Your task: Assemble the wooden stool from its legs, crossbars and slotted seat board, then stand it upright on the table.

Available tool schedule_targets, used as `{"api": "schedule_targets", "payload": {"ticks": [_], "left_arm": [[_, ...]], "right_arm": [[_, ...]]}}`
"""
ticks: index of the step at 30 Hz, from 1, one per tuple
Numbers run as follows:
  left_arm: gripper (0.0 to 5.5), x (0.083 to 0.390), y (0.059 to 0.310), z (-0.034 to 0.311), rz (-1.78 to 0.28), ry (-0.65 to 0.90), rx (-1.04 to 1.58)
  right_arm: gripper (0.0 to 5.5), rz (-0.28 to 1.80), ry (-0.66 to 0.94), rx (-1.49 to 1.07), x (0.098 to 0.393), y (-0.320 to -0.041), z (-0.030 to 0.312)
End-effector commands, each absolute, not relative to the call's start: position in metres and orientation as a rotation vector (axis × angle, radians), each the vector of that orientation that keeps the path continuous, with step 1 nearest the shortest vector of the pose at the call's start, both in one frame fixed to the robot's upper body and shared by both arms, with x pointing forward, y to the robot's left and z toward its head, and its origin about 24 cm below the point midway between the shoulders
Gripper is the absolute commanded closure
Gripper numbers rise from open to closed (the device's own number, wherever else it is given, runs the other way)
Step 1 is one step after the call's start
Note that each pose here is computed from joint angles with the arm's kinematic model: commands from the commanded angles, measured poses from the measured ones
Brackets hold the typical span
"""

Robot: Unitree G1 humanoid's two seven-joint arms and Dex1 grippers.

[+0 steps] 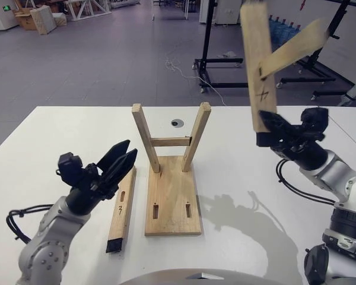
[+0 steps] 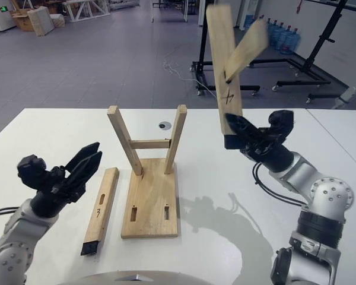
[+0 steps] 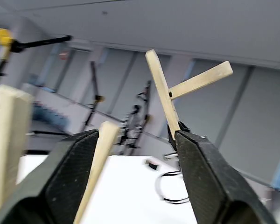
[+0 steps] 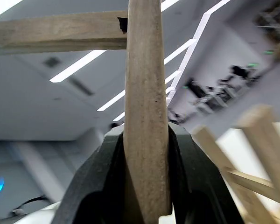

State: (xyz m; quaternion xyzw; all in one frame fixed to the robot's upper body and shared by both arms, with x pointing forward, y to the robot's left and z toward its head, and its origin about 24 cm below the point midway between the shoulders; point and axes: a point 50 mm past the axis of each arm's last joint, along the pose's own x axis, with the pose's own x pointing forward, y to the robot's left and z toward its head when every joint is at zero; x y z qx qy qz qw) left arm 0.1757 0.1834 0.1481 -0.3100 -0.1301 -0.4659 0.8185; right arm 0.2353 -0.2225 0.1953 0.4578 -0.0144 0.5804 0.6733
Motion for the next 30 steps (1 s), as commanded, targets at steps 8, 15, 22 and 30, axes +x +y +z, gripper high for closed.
{"api": "schedule_targets", "payload": {"ticks": [8, 15, 22, 30], "left_arm": [[1.79, 0.181, 0.17, 0.217, -1.522, -0.291, -0.808], [1.79, 0.178, 0.167, 0.224, -1.565, -0.255, -0.831], [1.79, 0.185, 0.16, 0.226, -1.614, -0.206, -0.793], [1.79, 0.173, 0.163, 0.239, -1.621, -0.265, -0.74]], "right_arm": [[4.47, 1.985, 0.375, 1.009, 0.21, -0.143, 0.192], [4.47, 2.051, 0.465, 0.994, 0.211, -0.139, 0.181], [4.47, 2.165, 0.64, 1.028, 0.211, -0.127, 0.181], [4.47, 2.15, 0.686, 0.974, 0.214, -0.12, 0.17]]}}
